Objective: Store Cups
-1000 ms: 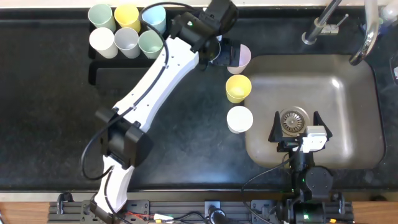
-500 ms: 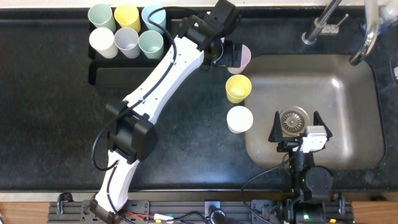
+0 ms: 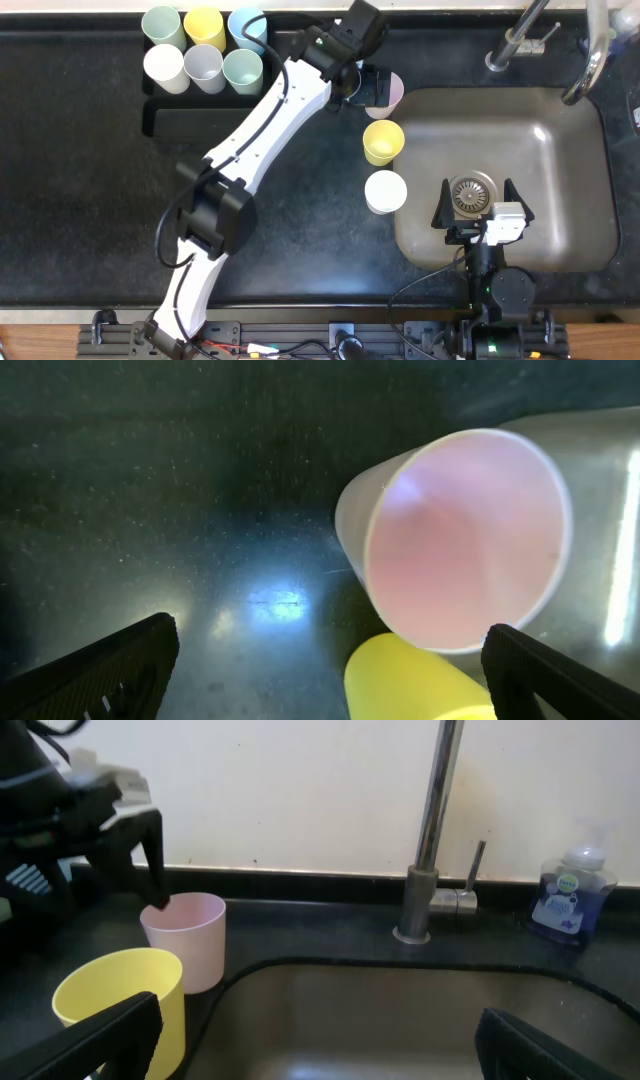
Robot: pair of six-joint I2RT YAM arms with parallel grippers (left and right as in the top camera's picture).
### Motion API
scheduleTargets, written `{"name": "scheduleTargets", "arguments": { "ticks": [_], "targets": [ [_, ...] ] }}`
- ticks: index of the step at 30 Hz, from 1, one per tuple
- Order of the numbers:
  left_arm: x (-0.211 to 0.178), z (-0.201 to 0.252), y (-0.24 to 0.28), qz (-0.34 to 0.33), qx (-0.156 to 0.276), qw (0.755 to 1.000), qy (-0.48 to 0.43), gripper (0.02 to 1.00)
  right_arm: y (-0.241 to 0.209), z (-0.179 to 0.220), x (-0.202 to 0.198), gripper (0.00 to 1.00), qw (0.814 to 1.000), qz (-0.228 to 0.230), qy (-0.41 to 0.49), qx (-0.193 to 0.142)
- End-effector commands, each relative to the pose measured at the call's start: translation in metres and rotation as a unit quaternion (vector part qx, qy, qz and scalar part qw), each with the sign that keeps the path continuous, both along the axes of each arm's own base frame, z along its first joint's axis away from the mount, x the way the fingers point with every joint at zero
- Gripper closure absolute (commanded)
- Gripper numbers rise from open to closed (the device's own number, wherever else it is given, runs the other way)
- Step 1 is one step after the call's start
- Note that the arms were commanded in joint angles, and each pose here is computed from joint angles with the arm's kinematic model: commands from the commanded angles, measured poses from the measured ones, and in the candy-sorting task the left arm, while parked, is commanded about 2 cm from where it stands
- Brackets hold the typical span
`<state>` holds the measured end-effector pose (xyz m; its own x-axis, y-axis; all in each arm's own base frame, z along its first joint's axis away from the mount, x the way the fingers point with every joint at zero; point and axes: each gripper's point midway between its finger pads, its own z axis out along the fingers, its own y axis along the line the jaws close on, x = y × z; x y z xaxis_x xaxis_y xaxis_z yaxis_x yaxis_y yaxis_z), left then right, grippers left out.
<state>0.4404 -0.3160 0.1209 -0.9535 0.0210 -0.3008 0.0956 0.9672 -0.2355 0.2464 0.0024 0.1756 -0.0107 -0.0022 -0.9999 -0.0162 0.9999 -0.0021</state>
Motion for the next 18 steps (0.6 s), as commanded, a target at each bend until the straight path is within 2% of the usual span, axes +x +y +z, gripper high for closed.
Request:
{"name": "scheduleTargets", "arguments": {
  "ticks": [1,6,7,8,10,11,14,18],
  "targets": [
    [0.004,-0.017,-0.003,0.011,-0.003,1.0,0.015,0.018,0.001,-0.004,0.0,0.005,1.0,0.003,0.002,-0.001],
    [0.009,-0.022,-0.007,0.013,-0.007,1.0,0.01,0.018,0.001,-0.004,0.0,0.005,1.0,0.003,0.002,-0.001],
    [0.011,-0.021,-0.007,0.013,-0.009,1.0,0.007,0.042,0.001,-0.004,0.0,0.003,1.0,0.003,0.002,-0.001],
    [0.012,-0.021,-0.008,0.013,-0.011,1.0,0.005,0.163,0.001,-0.004,0.0,0.005,1.0,0.003,0.002,-0.001],
    [0.013,-0.02,-0.009,0.013,-0.014,1.0,0.001,0.601,0.001,-0.004,0.0,0.005,1.0,0.003,0.002,-0.001],
    [0.014,-0.019,-0.01,0.013,-0.015,1.0,-0.001,0.787,0.001,-0.004,0.0,0.005,1.0,0.003,0.002,-0.001],
    [0.018,-0.016,-0.012,0.013,-0.021,1.0,-0.009,0.982,0.001,-0.004,0.0,0.005,1.0,0.003,0.002,-0.001],
    [0.025,0.002,-0.014,0.015,-0.033,0.999,-0.027,0.985,0.001,-0.004,0.0,0.005,1.0,0.003,0.002,-0.001]
  ]
}}
